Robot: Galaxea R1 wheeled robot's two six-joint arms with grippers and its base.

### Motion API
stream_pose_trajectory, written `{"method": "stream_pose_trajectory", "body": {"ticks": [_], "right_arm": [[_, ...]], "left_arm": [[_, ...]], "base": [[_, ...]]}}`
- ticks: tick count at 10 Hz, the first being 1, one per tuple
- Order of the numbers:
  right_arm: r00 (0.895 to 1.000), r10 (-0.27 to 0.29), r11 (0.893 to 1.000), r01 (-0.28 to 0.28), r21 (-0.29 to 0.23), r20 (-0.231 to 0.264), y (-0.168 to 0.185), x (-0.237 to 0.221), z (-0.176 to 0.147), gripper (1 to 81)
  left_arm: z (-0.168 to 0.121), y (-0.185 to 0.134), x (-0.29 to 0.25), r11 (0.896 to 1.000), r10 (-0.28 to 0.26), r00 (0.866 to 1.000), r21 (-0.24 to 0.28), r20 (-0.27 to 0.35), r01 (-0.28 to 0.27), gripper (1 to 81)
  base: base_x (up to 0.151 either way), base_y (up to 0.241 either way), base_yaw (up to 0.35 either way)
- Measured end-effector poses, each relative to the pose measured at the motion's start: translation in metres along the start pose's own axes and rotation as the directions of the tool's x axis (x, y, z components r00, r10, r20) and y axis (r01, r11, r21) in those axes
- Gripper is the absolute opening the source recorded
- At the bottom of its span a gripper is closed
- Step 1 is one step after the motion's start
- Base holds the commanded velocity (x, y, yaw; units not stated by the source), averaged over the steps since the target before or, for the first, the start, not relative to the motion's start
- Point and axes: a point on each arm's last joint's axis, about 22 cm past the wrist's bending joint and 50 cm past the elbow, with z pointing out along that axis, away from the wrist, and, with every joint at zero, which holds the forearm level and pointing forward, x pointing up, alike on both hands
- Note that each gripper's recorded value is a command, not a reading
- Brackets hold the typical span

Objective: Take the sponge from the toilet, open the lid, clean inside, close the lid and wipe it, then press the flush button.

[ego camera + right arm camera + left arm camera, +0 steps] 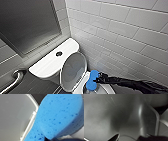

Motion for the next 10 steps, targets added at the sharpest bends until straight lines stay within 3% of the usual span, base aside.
{"method": "stream_pose_trajectory", "body": {"ticks": [4, 8, 10], "right_arm": [[0.999, -0.026, 0.999, 0.025, 0.035, 0.038, -0.024, -0.002, 0.026, 1.0], [0.997, -0.068, 0.996, 0.065, 0.062, 0.045, -0.053, 0.008, 0.035, 1.0], [0.997, -0.060, 0.998, 0.059, 0.034, 0.045, -0.038, 0.010, 0.034, 1.0]], "left_arm": [[-0.001, 0.004, -0.012, 0.999, -0.048, 0.999, 0.000, -0.007, 0.048, 81.1], [0.000, 0.006, -0.010, 0.999, -0.047, 0.999, -0.003, -0.010, 0.047, 81.1], [0.000, 0.005, -0.010, 0.999, -0.047, 0.999, -0.002, -0.011, 0.047, 81.1]], "base": [[0.000, 0.000, 0.000], [0.000, 0.000, 0.000], [0.000, 0.000, 0.000]]}}
